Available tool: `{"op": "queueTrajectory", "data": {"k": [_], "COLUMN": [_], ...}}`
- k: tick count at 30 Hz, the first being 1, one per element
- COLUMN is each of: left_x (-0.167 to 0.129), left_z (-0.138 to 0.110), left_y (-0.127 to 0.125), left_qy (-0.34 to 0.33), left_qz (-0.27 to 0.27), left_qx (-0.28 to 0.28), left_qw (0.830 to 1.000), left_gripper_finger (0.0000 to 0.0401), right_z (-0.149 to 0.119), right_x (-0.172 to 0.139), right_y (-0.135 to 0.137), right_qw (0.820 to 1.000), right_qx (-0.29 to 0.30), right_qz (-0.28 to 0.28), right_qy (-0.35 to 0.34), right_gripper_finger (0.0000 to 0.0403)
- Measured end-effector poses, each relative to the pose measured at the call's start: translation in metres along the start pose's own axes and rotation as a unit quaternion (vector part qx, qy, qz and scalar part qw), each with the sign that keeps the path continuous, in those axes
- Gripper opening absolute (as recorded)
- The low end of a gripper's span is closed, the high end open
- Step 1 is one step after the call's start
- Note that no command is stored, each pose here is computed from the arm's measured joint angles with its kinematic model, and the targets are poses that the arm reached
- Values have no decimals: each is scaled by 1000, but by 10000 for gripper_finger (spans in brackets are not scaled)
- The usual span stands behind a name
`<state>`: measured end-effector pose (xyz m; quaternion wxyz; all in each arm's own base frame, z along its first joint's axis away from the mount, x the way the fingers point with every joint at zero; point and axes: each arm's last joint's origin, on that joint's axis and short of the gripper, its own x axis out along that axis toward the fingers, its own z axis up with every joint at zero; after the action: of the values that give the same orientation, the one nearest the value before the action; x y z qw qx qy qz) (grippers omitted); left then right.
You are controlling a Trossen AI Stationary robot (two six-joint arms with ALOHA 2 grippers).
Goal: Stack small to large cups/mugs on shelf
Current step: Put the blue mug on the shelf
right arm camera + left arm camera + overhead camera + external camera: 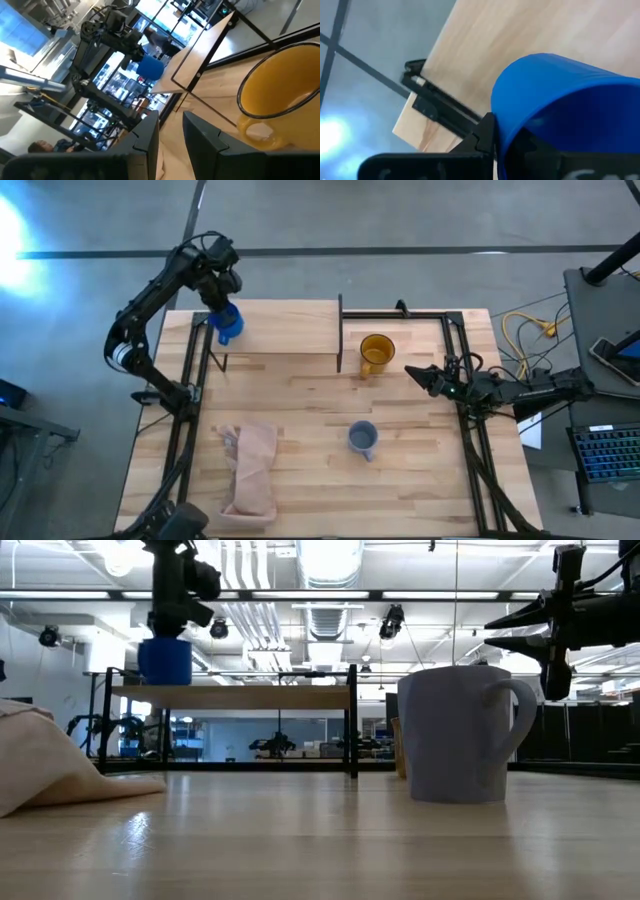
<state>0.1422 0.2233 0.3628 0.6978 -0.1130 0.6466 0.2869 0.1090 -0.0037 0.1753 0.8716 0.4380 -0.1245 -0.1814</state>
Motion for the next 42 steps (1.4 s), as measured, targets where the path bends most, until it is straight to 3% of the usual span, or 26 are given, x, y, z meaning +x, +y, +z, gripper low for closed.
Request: {"op": "queueTrajectory", "data": {"k": [5, 24, 42], "left_x": [5, 12, 4], "left_z": [3, 6, 8], "left_y": [-3, 1, 4], "left_qy": [-32, -23, -48], "left_qz": [-58, -48, -36], "left_qx": [-13, -40, -47], "left_qw": [998, 998, 997], "left_gripper_finger": [0, 2, 117], "right_z": [0, 0, 0], "right_x": [0, 0, 0], "right_y": [0, 0, 0], "right_qw": [1000, 1000, 1000], "right_qx": [5, 8, 2], "right_qz": [0, 0, -1], "right_qy": [0, 0, 1], "right_gripper_finger": [82, 82, 82]}}
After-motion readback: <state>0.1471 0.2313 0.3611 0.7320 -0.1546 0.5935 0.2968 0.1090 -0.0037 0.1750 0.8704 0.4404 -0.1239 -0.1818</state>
